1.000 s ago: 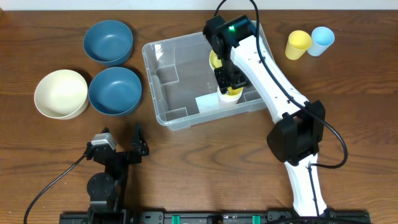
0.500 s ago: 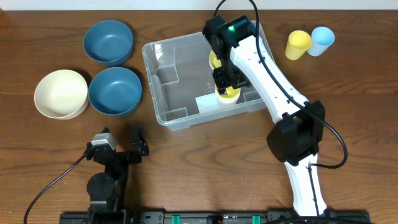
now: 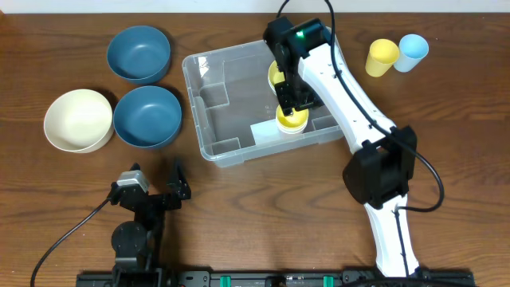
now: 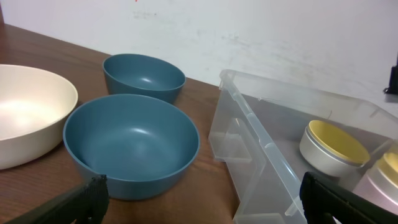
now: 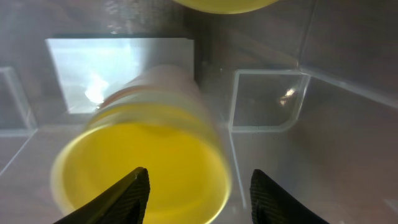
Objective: Pack container
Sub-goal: 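Open the right gripper and lift it away from the cup stack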
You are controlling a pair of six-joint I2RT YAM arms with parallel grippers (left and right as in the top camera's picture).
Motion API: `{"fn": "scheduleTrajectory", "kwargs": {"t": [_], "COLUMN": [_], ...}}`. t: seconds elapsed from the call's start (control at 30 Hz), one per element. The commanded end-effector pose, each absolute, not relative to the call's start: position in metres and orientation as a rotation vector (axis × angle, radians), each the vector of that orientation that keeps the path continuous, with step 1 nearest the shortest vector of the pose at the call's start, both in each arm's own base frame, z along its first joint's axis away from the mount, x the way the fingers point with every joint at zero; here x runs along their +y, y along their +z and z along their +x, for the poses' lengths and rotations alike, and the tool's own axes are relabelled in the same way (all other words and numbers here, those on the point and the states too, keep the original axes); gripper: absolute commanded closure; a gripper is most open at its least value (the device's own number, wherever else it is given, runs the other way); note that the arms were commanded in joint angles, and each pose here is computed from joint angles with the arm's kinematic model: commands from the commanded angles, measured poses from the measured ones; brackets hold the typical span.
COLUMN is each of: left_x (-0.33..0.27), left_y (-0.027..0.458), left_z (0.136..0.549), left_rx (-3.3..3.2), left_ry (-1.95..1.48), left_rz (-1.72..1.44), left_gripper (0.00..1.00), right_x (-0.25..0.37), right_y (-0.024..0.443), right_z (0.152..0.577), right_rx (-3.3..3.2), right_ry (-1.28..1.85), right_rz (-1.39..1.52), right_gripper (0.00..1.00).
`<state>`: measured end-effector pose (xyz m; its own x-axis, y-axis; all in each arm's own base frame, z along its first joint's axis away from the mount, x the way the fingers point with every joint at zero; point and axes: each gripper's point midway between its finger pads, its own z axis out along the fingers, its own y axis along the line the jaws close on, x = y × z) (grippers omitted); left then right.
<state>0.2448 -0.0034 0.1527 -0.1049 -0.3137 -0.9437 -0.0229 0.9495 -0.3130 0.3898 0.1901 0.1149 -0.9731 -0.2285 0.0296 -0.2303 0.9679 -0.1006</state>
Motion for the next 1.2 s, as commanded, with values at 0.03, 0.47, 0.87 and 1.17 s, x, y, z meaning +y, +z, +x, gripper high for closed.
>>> {"fn": "scheduleTrajectory", "kwargs": {"t": [0.03, 0.47, 0.87, 1.17], "left_x": [-0.001, -0.001, -0.001, -0.001], "left_y": [0.137, 0.137, 0.137, 0.137], "left_z": [0.244, 0.244, 0.244, 0.244], "left_rx": [1.711, 1.711, 1.711, 1.711], "left_ry": [-0.221, -0.221, -0.221, -0.221], "left_rz": [-0.263, -0.263, -0.263, -0.263], "left_gripper": [0.02, 0.02, 0.02, 0.02], "right_x": [0.185, 0.183, 0.165, 0.153], "right_y": [0.087, 0.070, 0.071, 0.071], "right_z": [0.391, 0.393, 0.399, 0.404], "right_rx": [-3.036, -3.007, -3.001, -3.003], "right_ry": [0.151, 0.146, 0.140, 0.137], "right_rz": [0.296, 0.276, 0.205, 0.163], "right_gripper": [0.51, 0.82, 0.96, 0.97]}}
